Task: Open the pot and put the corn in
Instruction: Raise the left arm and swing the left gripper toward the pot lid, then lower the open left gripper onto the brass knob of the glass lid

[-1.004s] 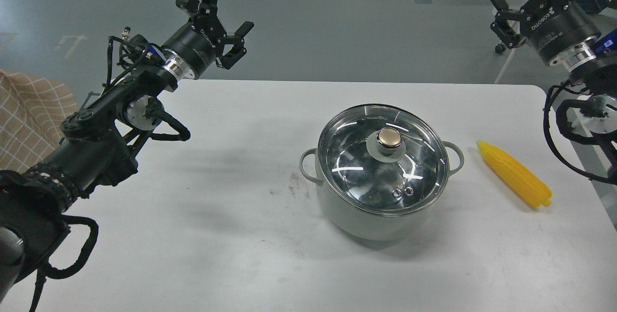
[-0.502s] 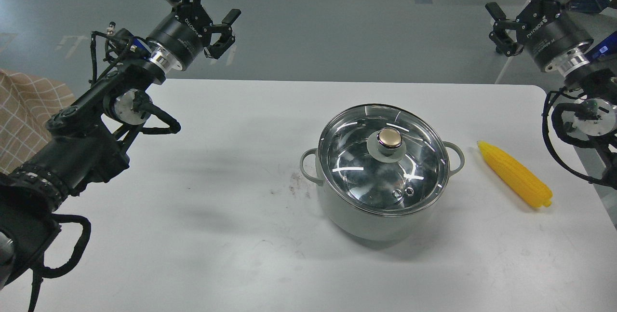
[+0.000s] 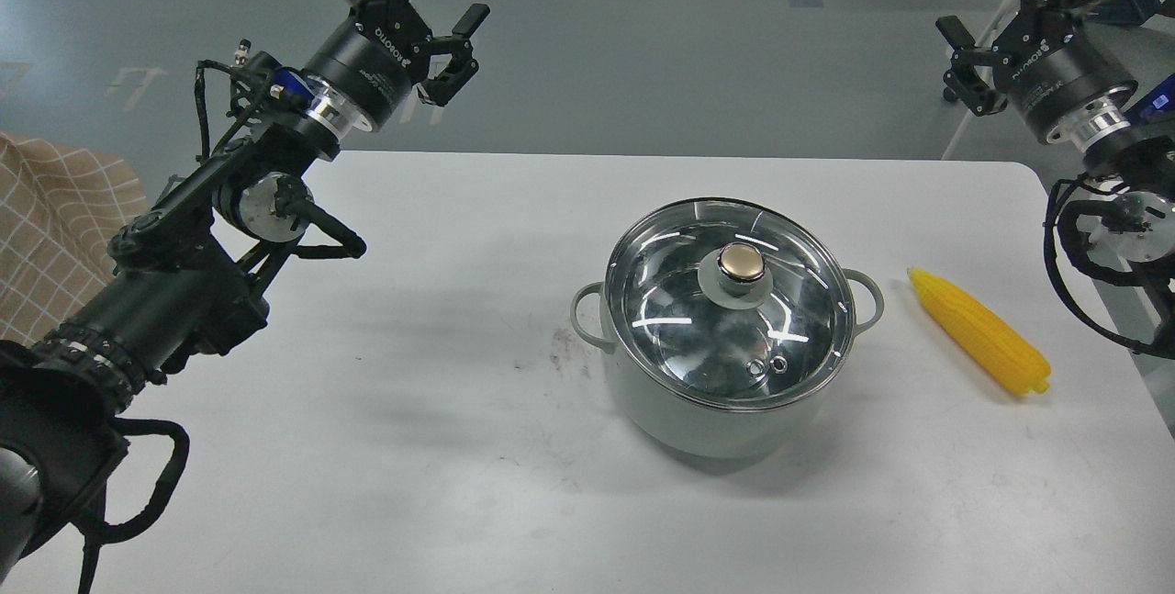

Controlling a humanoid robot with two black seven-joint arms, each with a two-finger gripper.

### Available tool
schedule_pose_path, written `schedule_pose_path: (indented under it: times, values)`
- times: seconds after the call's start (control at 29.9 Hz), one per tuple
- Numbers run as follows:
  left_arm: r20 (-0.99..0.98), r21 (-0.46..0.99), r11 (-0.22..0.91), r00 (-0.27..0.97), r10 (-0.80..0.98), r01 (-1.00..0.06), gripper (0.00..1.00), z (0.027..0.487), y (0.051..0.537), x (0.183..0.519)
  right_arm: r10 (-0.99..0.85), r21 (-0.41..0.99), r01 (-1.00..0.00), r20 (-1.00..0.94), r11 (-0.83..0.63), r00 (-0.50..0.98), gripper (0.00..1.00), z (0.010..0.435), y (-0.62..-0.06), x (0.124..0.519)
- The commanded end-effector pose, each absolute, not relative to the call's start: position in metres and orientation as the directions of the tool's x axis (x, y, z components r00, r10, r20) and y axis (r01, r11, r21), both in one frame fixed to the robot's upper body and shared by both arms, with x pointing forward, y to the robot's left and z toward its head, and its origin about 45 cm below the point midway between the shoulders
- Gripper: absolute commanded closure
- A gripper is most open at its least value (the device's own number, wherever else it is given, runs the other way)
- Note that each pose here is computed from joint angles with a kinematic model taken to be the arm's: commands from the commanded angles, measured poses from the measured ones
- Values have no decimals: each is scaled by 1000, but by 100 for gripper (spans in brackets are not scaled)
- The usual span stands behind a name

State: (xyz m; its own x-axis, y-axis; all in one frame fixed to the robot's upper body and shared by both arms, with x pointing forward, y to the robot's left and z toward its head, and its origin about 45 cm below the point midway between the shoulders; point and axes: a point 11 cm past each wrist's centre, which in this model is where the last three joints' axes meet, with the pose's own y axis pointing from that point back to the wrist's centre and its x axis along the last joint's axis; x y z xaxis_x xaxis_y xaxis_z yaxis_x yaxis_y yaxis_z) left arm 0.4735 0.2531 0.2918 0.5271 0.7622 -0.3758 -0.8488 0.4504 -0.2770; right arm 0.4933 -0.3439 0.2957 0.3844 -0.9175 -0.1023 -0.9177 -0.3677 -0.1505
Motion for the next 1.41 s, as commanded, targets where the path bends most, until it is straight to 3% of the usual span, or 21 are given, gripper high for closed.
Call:
schedule_pose_path:
  times: [0.0, 0.1, 0.27, 0.4, 0.57, 0.64, 0.74, 0.8, 1.07, 1.24, 1.37]
  values:
    - [-371, -292, 446, 530, 763, -846, 2, 294, 257, 470, -912, -148, -914, -110, -379, 396, 0, 292, -336, 494]
    - [-345, -291, 447, 528, 776, -846, 2, 297, 260, 470, -912, -148, -913, -107, -379, 396, 0, 293, -335, 495]
    - [-194, -344, 533, 614, 765, -773, 2, 341, 258, 455, -916, -139, -917, -99, -373, 388, 0, 291, -341, 493]
    - [111, -342, 700, 713, 692, -627, 2, 382, 232, 422, -922, -131, -923, -94, -362, 375, 0, 289, -349, 490]
    - [452, -248, 838, 707, 544, -486, 2, 394, 195, 392, -924, -121, -925, -93, -361, 372, 0, 284, -351, 489]
    - [646, -160, 888, 635, 424, -431, 2, 393, 175, 377, -925, -115, -927, -94, -358, 369, 0, 281, -352, 487]
    - [761, -109, 916, 560, 327, -386, 2, 396, 159, 366, -925, -110, -927, -97, -358, 368, 0, 278, -353, 486]
    - [872, -46, 936, 444, 207, -348, 2, 403, 143, 355, -929, -109, -931, -88, -348, 358, 0, 280, -360, 485]
    - [980, 188, 937, 122, -158, -294, 2, 376, 82, 346, -933, -111, -934, -82, -341, 350, 0, 283, -366, 484]
    - [954, 297, 917, 48, -295, -267, 2, 340, 56, 347, -935, -105, -936, -81, -337, 346, 0, 281, -369, 482]
    - [940, 341, 907, 75, -333, -246, 2, 317, 48, 347, -935, -108, -936, -80, -336, 345, 0, 282, -370, 482]
